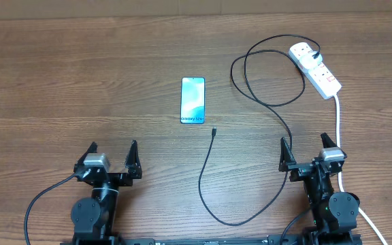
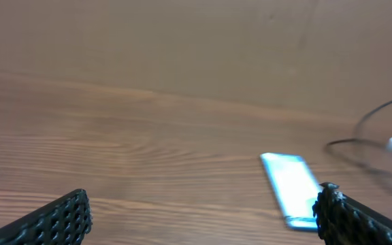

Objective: Plug charger to phone and switch on socket

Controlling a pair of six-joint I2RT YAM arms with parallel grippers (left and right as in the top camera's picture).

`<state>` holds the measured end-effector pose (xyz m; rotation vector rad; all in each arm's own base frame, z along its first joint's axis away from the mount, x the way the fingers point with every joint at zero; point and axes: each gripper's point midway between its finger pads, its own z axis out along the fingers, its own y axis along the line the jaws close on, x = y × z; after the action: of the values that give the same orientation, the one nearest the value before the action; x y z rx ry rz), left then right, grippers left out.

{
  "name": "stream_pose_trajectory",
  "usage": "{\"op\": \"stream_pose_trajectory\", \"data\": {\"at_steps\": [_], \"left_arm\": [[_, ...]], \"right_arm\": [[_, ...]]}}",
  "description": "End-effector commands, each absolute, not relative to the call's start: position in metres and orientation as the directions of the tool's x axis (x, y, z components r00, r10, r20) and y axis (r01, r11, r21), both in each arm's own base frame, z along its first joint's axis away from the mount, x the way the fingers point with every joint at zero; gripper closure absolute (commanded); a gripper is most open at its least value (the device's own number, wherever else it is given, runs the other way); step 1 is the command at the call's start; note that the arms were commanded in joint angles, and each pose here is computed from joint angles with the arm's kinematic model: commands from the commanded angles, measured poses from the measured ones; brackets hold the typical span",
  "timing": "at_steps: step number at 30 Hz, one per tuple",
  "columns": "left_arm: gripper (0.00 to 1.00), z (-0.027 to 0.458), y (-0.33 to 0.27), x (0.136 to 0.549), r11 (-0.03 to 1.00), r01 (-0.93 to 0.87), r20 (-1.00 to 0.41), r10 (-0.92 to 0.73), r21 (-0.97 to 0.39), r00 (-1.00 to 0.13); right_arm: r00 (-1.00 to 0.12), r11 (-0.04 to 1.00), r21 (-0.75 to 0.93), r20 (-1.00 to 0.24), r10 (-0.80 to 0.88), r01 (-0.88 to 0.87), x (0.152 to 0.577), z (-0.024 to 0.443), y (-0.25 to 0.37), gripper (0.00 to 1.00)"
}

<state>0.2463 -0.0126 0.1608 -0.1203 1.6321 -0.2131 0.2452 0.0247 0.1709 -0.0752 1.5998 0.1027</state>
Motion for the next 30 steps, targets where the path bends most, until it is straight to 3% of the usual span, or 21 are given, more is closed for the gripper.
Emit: {"op": "stream_pose_trajectory", "data": {"at_steps": [1,6,14,21,25,30], "left_arm": [[0.0,0.172,-0.026,0.245,0.888,0.125,-0.897,-0.436,-0.442,-0.074],[0.0,0.193,-0.029,0.244,0.791,0.174,-0.806,-0.59,-0.587,-0.035],[0.0,0.281,-0.031,0.22,0.786,0.385,-0.768,-0.592,-0.483,0.246],[0.0,0.347,-0.03,0.198,0.861,0.357,-0.811,-0.48,-0.361,0.336],[0.0,0.374,-0.03,0.199,0.899,0.301,-0.868,-0.404,-0.318,0.289],[0.0,0.38,-0.03,0.222,0.912,0.19,-0.928,-0.373,-0.364,0.016]], "right_arm": [[-0.026,0.994,0.017,-1.0,0.015,-0.105,0.245,0.17,0.023,0.0],[-0.026,0.994,0.017,-1.0,0.015,-0.105,0.245,0.17,0.023,0.0],[-0.026,0.994,0.017,-1.0,0.015,-0.105,0.245,0.17,0.023,0.0],[-0.026,0.994,0.017,-1.0,0.015,-0.105,0.245,0.17,0.023,0.0],[-0.026,0.994,0.017,-1.0,0.014,-0.105,0.245,0.17,0.023,0.0],[-0.026,0.994,0.017,-1.0,0.015,-0.105,0.245,0.17,0.023,0.0]]}}
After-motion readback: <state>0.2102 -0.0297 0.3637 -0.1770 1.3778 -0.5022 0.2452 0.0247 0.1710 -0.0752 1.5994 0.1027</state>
